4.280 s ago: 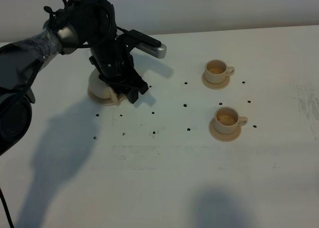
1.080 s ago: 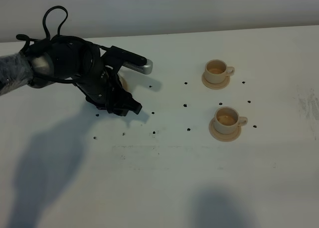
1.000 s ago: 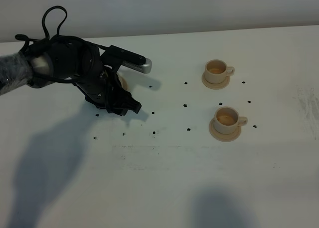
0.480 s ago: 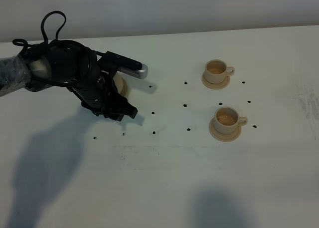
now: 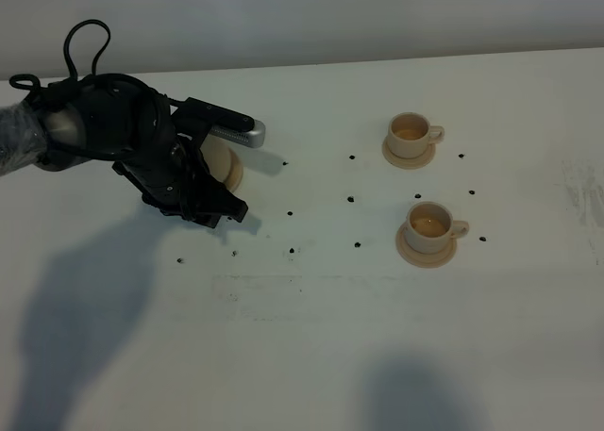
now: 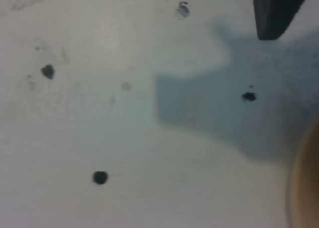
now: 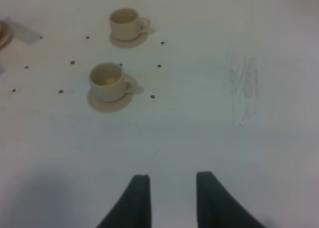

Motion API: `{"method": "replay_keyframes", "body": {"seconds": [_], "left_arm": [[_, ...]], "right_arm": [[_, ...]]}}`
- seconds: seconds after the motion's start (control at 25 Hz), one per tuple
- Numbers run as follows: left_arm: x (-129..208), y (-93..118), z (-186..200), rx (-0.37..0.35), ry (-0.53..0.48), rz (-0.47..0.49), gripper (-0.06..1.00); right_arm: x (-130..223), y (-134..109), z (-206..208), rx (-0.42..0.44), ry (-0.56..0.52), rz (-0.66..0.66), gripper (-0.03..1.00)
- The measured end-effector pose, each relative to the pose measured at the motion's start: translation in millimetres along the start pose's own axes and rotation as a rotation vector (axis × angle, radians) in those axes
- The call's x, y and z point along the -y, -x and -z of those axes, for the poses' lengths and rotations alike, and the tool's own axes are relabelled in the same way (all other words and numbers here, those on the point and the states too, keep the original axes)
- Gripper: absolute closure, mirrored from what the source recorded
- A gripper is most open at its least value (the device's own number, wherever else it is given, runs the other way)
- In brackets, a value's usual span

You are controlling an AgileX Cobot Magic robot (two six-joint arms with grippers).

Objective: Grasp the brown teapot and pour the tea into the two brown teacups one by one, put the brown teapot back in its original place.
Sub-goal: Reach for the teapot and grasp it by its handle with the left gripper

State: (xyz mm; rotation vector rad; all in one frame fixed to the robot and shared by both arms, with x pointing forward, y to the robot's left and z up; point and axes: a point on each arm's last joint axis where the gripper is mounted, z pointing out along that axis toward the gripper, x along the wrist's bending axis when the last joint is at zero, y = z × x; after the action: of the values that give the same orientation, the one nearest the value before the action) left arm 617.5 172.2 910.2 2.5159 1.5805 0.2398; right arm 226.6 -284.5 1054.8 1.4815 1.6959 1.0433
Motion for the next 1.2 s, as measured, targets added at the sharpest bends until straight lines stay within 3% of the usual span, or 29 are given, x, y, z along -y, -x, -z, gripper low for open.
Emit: {"method": "replay_keyframes", "body": {"seconds": [1.2], "left_arm": [[4, -29, 1, -0.065, -0.008, -0.051, 0.57]], "right_arm": [[0, 0, 0, 0.0, 0.0, 0.0, 0.74]]}}
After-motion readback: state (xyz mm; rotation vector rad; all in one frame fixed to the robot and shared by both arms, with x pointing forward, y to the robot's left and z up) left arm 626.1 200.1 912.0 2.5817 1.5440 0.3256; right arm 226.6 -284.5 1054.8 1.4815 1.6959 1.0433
